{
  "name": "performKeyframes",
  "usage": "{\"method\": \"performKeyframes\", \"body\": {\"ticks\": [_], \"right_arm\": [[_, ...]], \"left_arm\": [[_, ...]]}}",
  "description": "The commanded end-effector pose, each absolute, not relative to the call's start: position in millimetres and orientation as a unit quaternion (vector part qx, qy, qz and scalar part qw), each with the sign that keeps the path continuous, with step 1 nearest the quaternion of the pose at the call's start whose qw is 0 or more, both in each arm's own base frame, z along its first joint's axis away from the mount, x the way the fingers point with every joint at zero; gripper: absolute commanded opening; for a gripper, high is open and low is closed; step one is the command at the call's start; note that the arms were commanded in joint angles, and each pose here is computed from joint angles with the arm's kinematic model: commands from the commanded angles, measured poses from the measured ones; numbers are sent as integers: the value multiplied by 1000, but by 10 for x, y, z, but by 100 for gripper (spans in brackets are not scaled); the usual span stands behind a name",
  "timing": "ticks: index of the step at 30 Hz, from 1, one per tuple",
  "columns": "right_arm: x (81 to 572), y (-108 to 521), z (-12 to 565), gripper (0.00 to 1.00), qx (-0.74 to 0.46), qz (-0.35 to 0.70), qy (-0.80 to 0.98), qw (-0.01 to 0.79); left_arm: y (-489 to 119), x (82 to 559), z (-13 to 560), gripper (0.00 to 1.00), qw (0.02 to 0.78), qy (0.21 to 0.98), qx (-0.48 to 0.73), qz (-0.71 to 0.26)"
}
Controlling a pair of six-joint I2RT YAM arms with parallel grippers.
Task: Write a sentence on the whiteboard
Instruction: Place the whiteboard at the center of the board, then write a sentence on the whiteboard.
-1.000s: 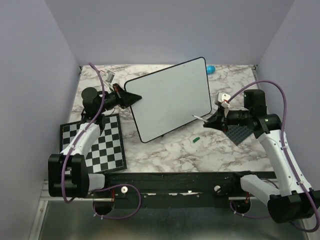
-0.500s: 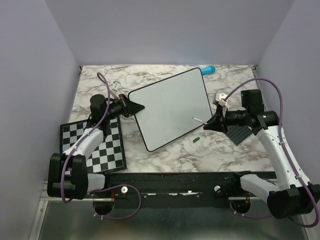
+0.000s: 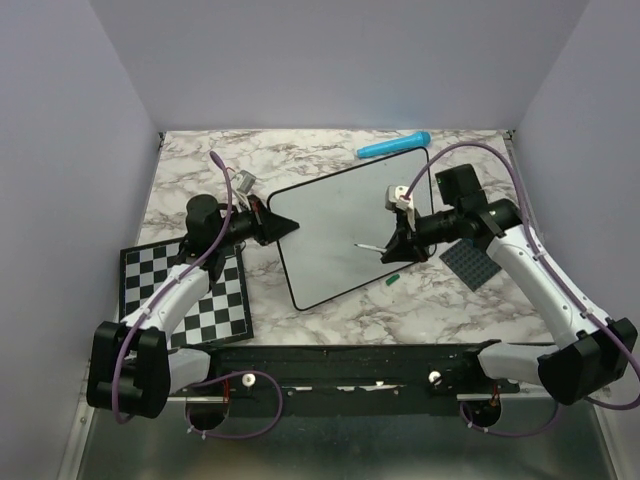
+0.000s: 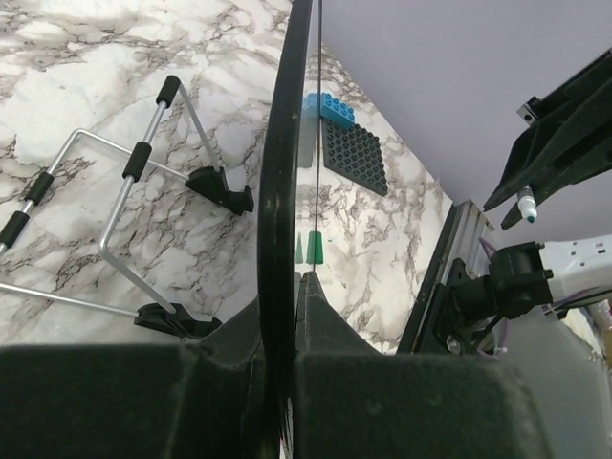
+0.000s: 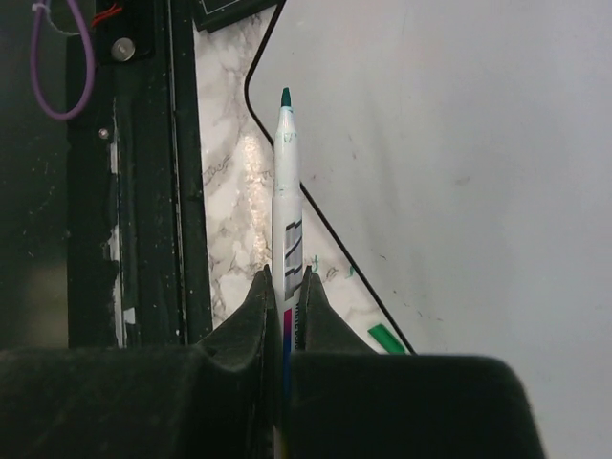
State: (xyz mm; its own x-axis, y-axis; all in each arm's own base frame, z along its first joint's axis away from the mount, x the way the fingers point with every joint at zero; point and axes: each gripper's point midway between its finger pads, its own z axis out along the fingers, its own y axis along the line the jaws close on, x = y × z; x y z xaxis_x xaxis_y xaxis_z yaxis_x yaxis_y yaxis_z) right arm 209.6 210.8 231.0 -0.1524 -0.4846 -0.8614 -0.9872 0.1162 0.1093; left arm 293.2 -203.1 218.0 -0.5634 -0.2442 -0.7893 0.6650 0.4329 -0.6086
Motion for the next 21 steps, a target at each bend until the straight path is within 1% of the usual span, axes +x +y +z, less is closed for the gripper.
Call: {"method": "performKeyframes", "body": {"ticks": [1,6,12,21], "right_arm": [[2291,2303,2369,1,-553,344,669,359],[2372,2419,2440,1,-535,351,671,376],[2323,2346,2417,0,-532,334,671,394],[2212,2337,2482,0,-552,346,659,375]], "left_arm": [[-2021,2818,1981,0,445,730,203,-477],[-2008,2859,1932,0,443,738,196,-470],[-2008,2861,1905,0,444,744,196,-459],[-2036,2863,1818,0,434,758,197,-445]]}}
